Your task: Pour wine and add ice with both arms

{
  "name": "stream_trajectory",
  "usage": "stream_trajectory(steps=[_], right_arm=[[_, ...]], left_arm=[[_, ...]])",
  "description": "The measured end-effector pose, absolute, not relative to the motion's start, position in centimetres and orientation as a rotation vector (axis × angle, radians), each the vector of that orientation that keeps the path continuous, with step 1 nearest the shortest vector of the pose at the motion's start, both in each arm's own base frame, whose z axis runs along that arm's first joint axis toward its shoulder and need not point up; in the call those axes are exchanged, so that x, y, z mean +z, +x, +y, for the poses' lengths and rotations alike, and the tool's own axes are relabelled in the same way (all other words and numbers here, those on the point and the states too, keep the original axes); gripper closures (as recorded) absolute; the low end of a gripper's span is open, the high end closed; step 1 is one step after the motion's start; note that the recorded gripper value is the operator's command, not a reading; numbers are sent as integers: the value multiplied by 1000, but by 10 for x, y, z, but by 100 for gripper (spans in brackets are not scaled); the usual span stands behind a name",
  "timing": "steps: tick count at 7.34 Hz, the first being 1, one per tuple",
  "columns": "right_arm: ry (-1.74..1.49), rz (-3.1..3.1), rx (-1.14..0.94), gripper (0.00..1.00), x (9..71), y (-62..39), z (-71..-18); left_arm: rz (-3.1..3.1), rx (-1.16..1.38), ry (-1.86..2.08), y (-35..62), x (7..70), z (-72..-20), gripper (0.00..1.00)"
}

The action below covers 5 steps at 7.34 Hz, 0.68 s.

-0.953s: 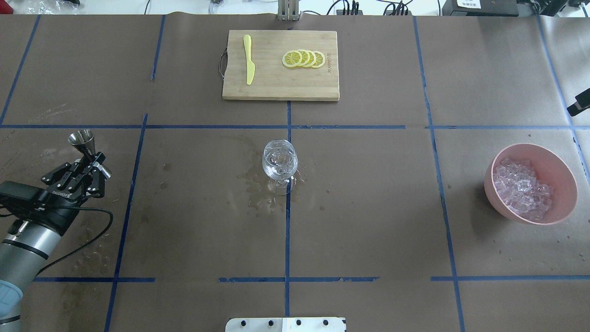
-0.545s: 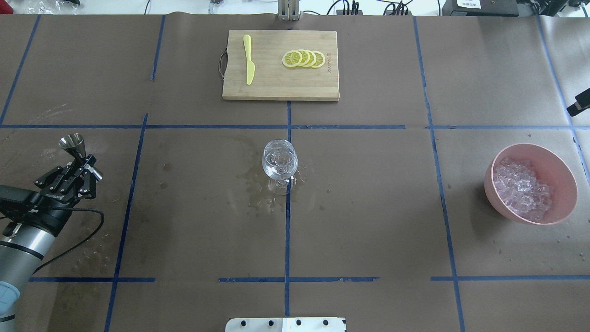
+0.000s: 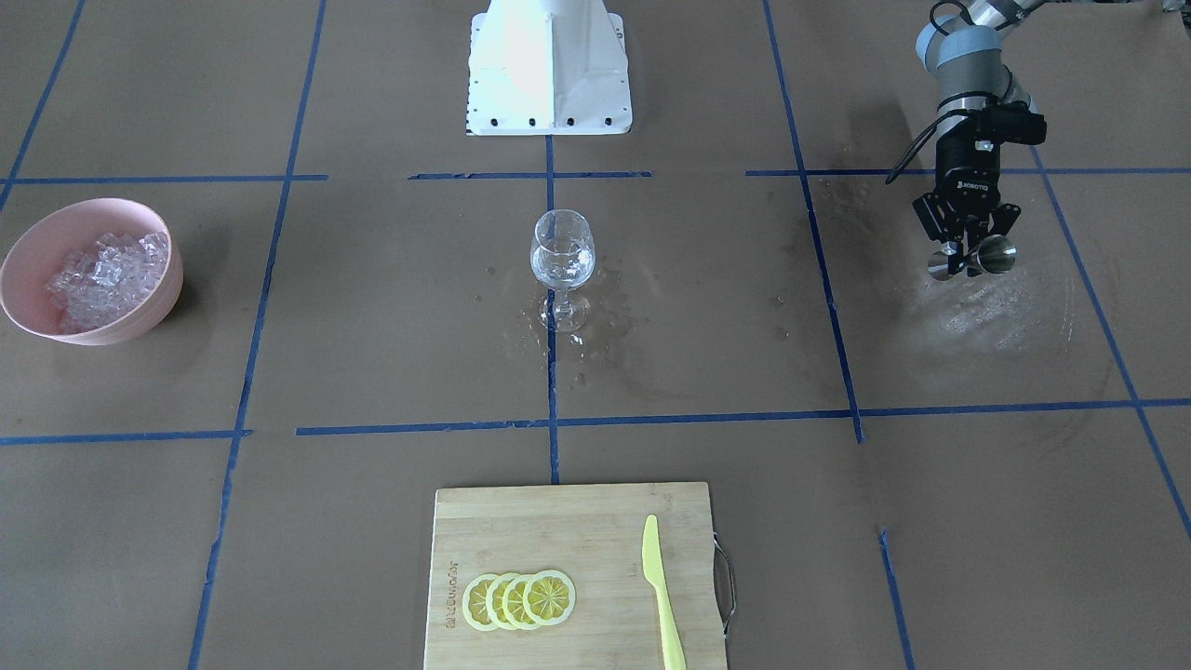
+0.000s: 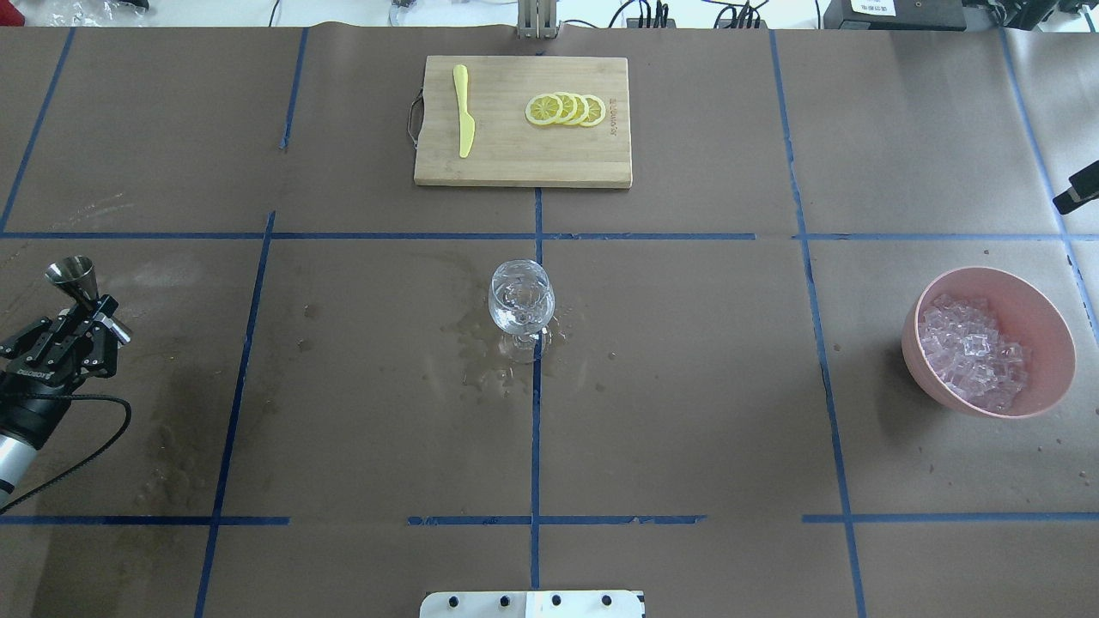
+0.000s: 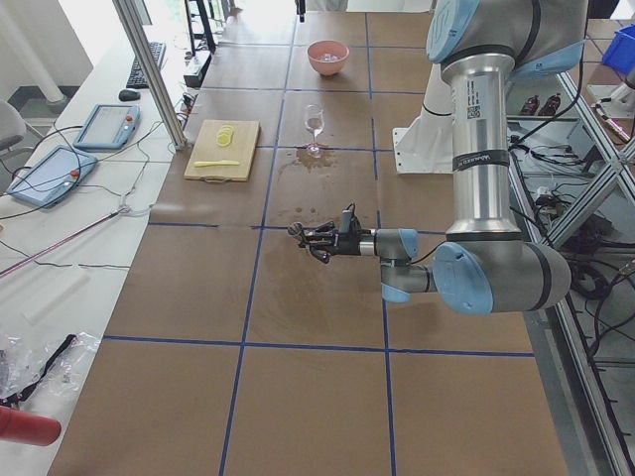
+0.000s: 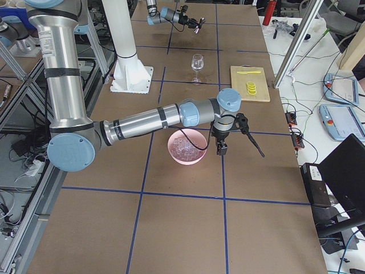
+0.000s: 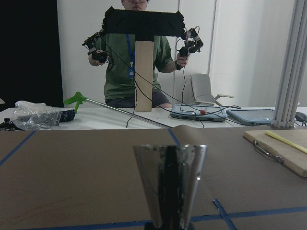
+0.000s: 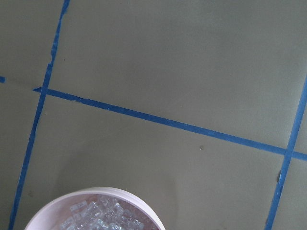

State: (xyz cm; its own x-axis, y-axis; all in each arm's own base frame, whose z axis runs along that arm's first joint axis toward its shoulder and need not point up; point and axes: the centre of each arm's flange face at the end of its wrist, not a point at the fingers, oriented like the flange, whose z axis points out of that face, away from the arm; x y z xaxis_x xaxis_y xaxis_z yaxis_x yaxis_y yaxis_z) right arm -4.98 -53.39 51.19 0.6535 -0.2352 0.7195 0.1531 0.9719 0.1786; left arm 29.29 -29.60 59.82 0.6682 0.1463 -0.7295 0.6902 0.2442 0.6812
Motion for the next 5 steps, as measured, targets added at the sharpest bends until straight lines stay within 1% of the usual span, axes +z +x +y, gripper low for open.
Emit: stream_trajectory(steps=[1,2,3,4,5], right_arm=[[107,-830,-221,0,511,-50,-534],[107,-830,-221,0,511,-50,-534],[107,-830,-222,0,510,-50,-535],[107,-830,-222,0,511,-50,-535],[106,-830,-221,0,511,-50,-535]], left_arm=[[797,-430,1298,292,599,-296,63],[797,-431,1298,292,599,-296,63],[797,-431,1298,292,599,-296,87],[798,-432,1298,292,599,-296,99],[800,-433,1297,292,599,-296,100]])
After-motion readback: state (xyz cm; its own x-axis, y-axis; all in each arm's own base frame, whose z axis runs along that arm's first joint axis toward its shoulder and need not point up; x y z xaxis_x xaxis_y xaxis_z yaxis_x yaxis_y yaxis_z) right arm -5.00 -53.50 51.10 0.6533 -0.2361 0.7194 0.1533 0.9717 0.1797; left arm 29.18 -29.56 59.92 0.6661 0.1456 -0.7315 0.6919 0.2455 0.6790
